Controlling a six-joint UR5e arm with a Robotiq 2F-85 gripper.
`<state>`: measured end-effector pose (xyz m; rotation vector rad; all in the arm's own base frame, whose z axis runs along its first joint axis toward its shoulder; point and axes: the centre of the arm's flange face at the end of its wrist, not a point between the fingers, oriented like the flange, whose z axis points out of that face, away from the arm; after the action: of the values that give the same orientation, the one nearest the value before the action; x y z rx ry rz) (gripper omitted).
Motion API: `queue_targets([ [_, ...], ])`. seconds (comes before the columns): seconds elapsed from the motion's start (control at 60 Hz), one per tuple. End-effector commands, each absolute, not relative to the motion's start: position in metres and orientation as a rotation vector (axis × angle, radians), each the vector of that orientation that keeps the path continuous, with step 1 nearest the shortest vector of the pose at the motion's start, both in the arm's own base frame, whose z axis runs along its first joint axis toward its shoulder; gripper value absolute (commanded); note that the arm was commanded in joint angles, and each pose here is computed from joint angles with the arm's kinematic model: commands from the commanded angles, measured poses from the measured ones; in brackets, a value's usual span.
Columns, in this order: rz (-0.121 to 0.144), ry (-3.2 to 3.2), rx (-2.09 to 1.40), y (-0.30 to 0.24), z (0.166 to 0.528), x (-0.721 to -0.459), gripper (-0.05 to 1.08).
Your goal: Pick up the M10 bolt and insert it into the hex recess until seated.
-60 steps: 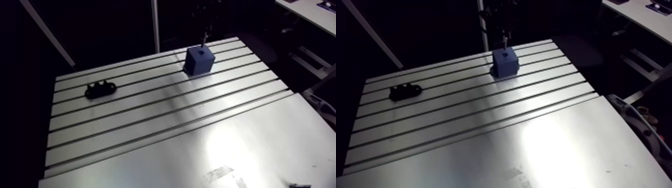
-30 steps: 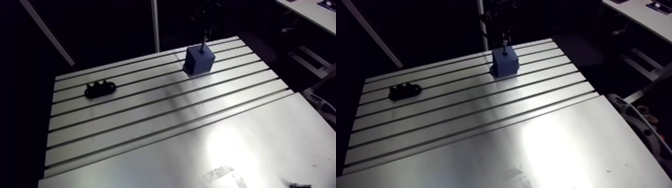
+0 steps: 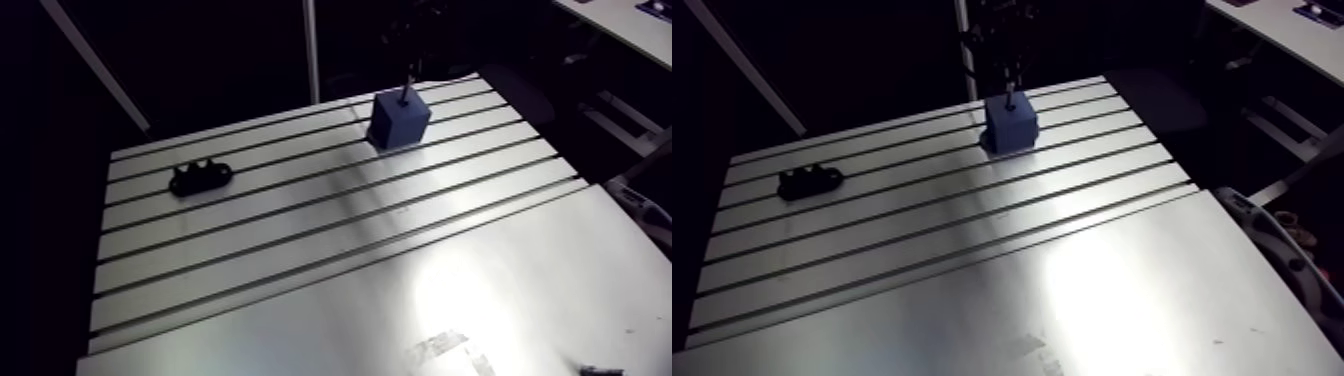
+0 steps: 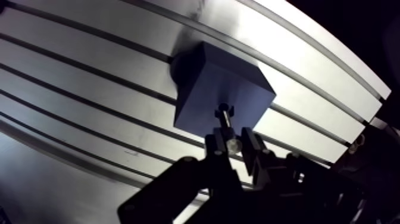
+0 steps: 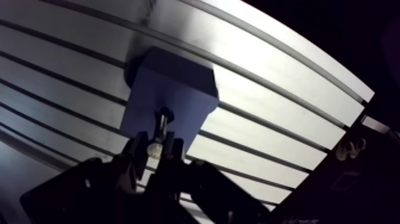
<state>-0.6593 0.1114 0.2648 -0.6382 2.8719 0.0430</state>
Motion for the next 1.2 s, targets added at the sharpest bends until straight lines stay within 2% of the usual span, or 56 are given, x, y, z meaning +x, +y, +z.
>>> queue_targets([
  [0.017, 0.045, 2.874, -0.637, 0.1123, 0.2641, -0.6592, 1.03],
  [1.2, 0.036, 2.865, -0.635, 0.1131, 0.2552, -0.6608, 1.03],
])
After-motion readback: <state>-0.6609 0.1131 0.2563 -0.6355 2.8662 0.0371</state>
